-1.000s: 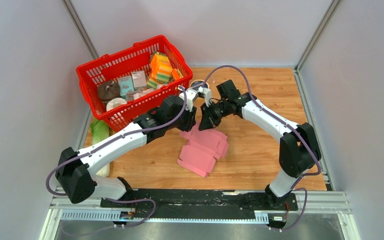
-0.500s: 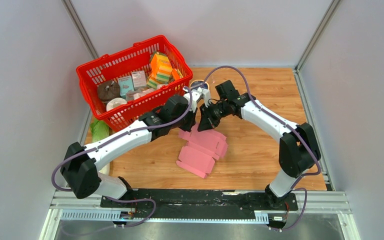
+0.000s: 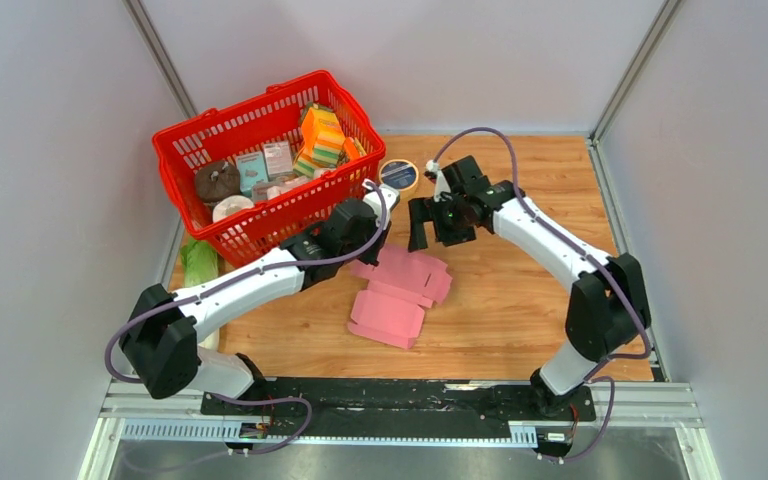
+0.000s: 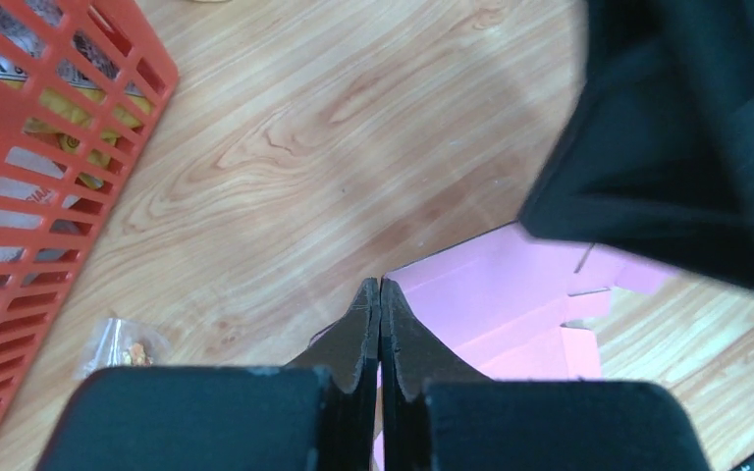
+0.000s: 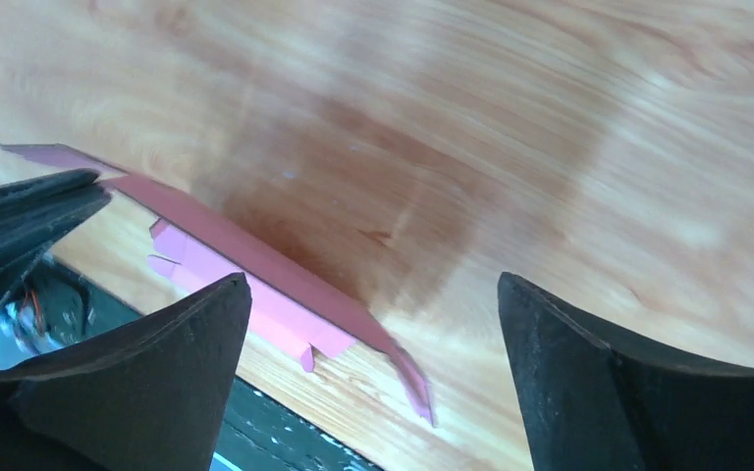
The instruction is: Fold the paper box
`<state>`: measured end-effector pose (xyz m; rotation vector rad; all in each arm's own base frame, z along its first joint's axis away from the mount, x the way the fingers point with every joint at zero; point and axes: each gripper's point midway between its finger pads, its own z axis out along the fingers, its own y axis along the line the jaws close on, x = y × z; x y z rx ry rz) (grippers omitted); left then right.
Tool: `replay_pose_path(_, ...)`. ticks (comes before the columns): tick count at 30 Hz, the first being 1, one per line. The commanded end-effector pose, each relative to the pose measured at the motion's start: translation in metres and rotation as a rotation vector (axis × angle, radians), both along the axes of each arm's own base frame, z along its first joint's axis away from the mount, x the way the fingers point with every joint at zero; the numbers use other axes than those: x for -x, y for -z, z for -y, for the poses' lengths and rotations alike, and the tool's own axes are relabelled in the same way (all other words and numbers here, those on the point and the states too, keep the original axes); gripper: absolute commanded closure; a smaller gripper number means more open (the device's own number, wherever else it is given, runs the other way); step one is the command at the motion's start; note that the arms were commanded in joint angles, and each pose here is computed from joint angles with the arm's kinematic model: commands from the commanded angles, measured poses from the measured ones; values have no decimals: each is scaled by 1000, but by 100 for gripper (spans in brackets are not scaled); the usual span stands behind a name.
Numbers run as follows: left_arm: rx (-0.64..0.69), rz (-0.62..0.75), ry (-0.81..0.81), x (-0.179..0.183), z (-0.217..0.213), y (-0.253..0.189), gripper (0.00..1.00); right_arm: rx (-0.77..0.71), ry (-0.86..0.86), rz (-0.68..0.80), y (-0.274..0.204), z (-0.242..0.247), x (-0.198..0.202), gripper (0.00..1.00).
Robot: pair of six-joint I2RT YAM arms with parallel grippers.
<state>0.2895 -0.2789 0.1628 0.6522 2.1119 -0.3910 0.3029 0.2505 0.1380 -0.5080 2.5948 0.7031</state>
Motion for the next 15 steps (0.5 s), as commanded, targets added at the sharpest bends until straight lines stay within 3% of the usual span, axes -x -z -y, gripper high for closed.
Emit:
replay_pose_path(1, 142, 132, -58, -15, 6, -37, 100, 26, 476, 26, -48, 45, -11, 0)
replay_pose_path(4, 173, 157, -113, -19, 0, -35, 100, -76, 695, 2, -73, 48, -3, 0)
replay_pose_path(6, 213, 190, -137, -23, 0, -40, 100, -204, 723, 21, -97, 27, 4, 0)
replay_pose_path(7, 224, 199, -141, -23, -1, -41, 100, -267, 836, -41, -98, 22, 4, 0)
replay_pose_path(11, 239, 231, -178, -26, -7, -45, 100, -412, 963, -282, -105, -3, 17, 1)
replay_pose_path(15, 256, 243, -199, -25, -12, -47, 100, -510, 1121, -406, -101, -10, 16, 7)
